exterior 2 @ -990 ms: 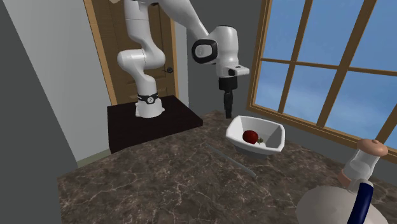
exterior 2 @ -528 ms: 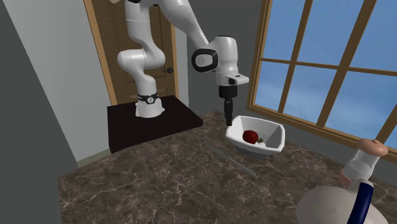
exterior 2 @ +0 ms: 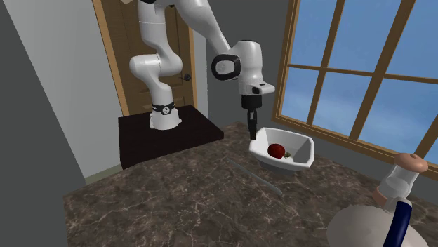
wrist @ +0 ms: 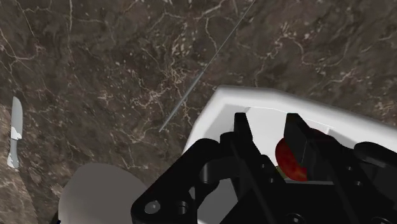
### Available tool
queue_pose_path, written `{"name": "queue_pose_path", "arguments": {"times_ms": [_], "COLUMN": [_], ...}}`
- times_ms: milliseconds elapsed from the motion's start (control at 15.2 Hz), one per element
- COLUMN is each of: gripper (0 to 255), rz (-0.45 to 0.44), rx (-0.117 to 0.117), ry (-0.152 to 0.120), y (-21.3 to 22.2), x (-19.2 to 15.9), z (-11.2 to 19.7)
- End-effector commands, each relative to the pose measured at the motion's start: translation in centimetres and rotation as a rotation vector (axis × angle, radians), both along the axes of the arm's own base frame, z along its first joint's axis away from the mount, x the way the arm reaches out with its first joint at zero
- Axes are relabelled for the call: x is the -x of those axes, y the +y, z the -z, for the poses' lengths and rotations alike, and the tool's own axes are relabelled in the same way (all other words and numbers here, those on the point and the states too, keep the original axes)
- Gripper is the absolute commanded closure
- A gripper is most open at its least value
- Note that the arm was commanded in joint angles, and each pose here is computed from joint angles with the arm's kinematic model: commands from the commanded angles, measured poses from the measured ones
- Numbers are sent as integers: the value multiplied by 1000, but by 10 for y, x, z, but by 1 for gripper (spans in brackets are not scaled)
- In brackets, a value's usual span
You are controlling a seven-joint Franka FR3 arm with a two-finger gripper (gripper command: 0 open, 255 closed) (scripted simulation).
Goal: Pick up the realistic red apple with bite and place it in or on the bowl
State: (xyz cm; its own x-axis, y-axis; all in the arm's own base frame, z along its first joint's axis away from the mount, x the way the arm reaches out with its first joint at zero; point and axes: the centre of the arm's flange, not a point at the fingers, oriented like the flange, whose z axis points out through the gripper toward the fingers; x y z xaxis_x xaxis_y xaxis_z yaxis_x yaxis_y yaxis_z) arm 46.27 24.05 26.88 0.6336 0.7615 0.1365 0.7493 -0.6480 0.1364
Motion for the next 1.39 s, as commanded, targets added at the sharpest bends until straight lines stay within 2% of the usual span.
{"name": "queue_pose_path", "arguments": {"times_ms": [0,462,528,1188,1320], "gripper": [255,255,0,0,0], "rz": [0,0,0,500,504], "rx": [0,0,0,-280,-282], "ry": [0,0,0,-59,-60], "y": [0,0,0,94,96], "x": [0,0,0,12,10], "z": [0,0,0,63,68]}}
